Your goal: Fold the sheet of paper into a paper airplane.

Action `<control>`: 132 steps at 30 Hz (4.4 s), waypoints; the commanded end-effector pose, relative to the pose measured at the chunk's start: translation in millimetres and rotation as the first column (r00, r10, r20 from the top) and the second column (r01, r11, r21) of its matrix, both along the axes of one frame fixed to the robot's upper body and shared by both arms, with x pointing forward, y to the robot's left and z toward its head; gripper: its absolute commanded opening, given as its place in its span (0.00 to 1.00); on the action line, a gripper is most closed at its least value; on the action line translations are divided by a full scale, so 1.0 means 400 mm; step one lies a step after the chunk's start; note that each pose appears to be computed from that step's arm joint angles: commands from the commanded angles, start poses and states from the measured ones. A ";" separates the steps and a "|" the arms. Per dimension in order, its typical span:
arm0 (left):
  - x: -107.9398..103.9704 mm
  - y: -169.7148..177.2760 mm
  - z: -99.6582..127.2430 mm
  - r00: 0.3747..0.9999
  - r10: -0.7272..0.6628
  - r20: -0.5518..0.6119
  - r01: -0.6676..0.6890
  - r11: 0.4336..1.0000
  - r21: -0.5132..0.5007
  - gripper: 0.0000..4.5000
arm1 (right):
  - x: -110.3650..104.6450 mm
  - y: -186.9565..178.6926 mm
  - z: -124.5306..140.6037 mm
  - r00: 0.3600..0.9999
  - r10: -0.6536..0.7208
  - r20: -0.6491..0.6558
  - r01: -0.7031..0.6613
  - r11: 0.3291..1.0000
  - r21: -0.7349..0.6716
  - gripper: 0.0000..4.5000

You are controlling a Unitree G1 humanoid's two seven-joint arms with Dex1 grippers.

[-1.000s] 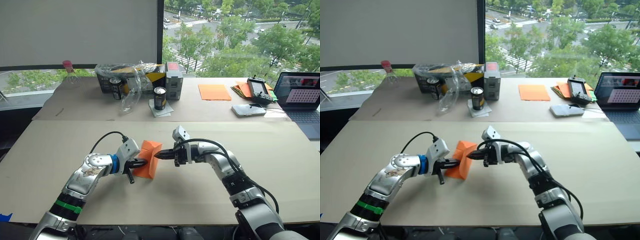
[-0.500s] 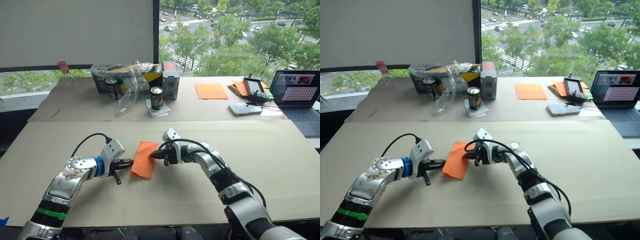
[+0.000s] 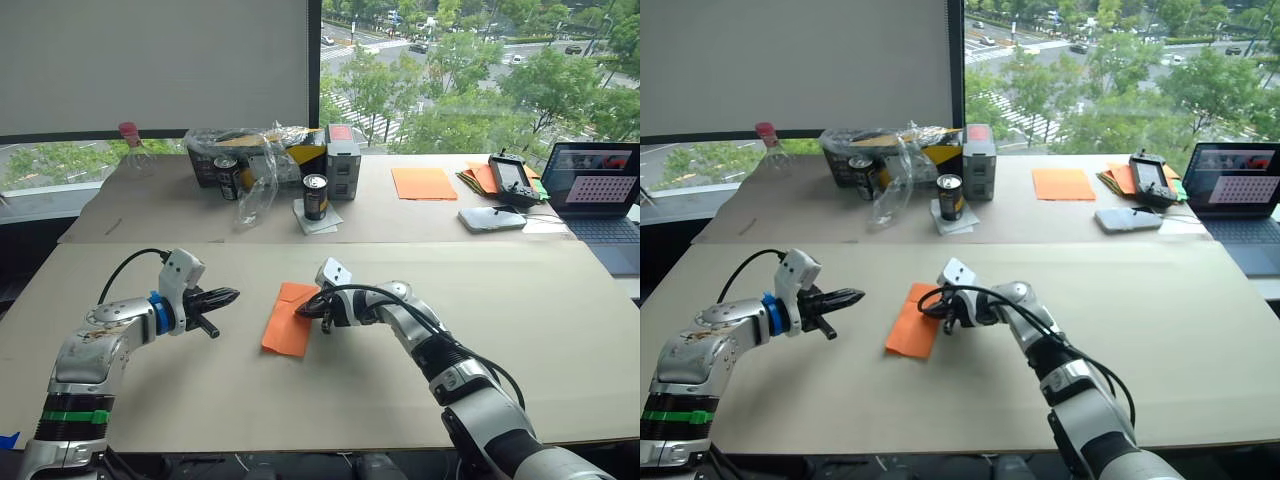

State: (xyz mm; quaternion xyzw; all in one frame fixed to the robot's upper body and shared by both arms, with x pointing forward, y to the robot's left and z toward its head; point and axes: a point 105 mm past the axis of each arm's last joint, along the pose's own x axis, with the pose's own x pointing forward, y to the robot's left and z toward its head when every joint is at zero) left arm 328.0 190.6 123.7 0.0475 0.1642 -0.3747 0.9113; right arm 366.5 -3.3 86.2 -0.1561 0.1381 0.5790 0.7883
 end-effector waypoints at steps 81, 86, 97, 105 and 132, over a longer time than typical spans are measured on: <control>-0.028 -0.127 -0.157 0.957 -0.247 -0.152 0.269 0.951 0.149 0.00 | -0.202 0.000 -0.011 0.941 0.318 0.118 -0.278 0.922 -0.269 0.01; -0.015 -0.115 -0.132 0.966 -0.222 -0.133 0.238 0.964 0.116 0.00 | -0.199 -0.006 0.080 0.945 0.295 0.143 -0.265 0.944 -0.198 0.01; 0.037 -0.020 0.038 0.999 -0.015 -0.036 0.008 0.980 -0.197 0.00 | -0.137 -0.098 0.187 0.969 0.137 0.206 -0.108 0.984 -0.145 0.01; 0.030 -0.011 -0.011 0.998 -0.041 -0.048 0.038 0.998 -0.055 0.00 | -0.150 -0.158 0.188 0.979 0.089 0.184 -0.059 0.985 -0.161 0.01; 0.006 -0.364 -0.078 0.870 -0.471 -0.145 0.438 0.874 -0.211 0.00 | -0.101 -0.399 0.251 0.856 -0.387 0.342 0.462 0.871 -0.170 0.01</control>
